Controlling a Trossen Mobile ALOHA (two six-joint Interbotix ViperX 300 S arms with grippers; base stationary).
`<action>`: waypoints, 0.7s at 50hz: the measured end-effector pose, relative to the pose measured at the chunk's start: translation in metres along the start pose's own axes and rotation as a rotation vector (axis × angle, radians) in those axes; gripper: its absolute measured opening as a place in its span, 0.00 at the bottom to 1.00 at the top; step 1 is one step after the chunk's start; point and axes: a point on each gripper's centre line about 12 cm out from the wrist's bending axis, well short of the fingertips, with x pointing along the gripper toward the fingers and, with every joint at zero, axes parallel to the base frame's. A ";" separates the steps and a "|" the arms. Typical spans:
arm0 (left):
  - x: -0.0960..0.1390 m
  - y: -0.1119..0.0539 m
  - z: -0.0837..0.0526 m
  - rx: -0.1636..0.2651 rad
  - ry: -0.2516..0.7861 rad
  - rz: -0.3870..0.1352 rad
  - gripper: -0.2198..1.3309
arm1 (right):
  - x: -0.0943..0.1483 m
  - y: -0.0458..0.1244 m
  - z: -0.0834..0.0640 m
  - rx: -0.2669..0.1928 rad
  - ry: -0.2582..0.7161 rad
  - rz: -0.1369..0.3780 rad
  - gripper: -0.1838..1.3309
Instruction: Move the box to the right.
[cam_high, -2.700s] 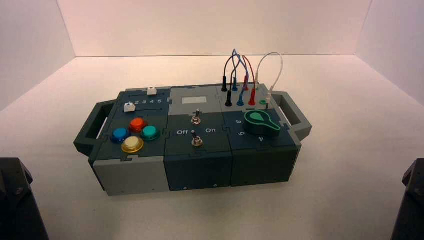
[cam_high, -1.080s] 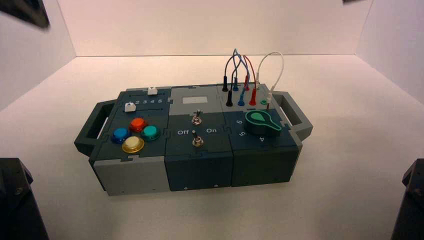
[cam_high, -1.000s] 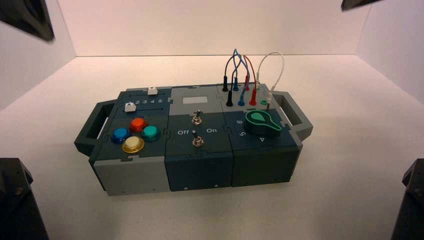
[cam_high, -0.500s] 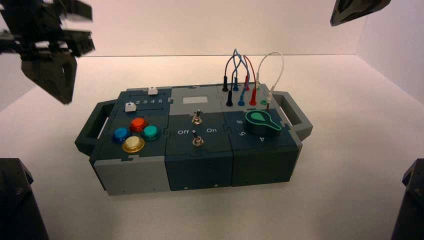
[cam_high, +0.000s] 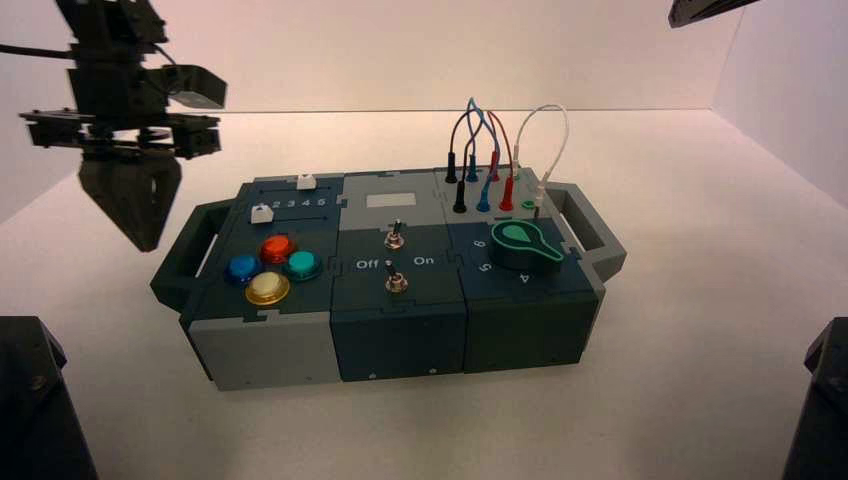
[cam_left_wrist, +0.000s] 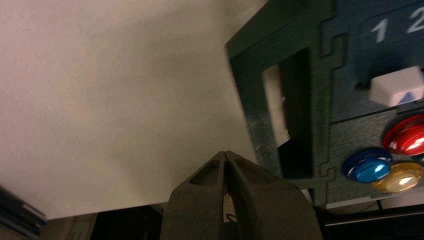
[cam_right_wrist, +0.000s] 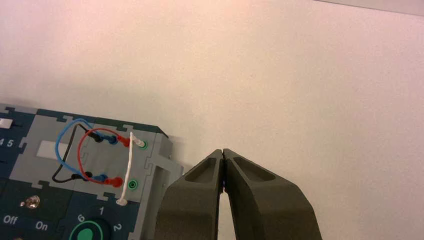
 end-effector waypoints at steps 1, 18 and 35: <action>0.000 -0.001 0.000 0.002 -0.001 0.000 0.04 | 0.000 0.000 0.000 0.000 0.002 0.000 0.03; 0.007 -0.017 0.006 0.061 0.011 0.020 0.04 | -0.004 0.000 0.003 0.000 -0.026 0.000 0.03; 0.000 -0.069 0.030 0.221 -0.024 0.034 0.04 | -0.008 -0.001 0.003 -0.001 -0.046 -0.002 0.03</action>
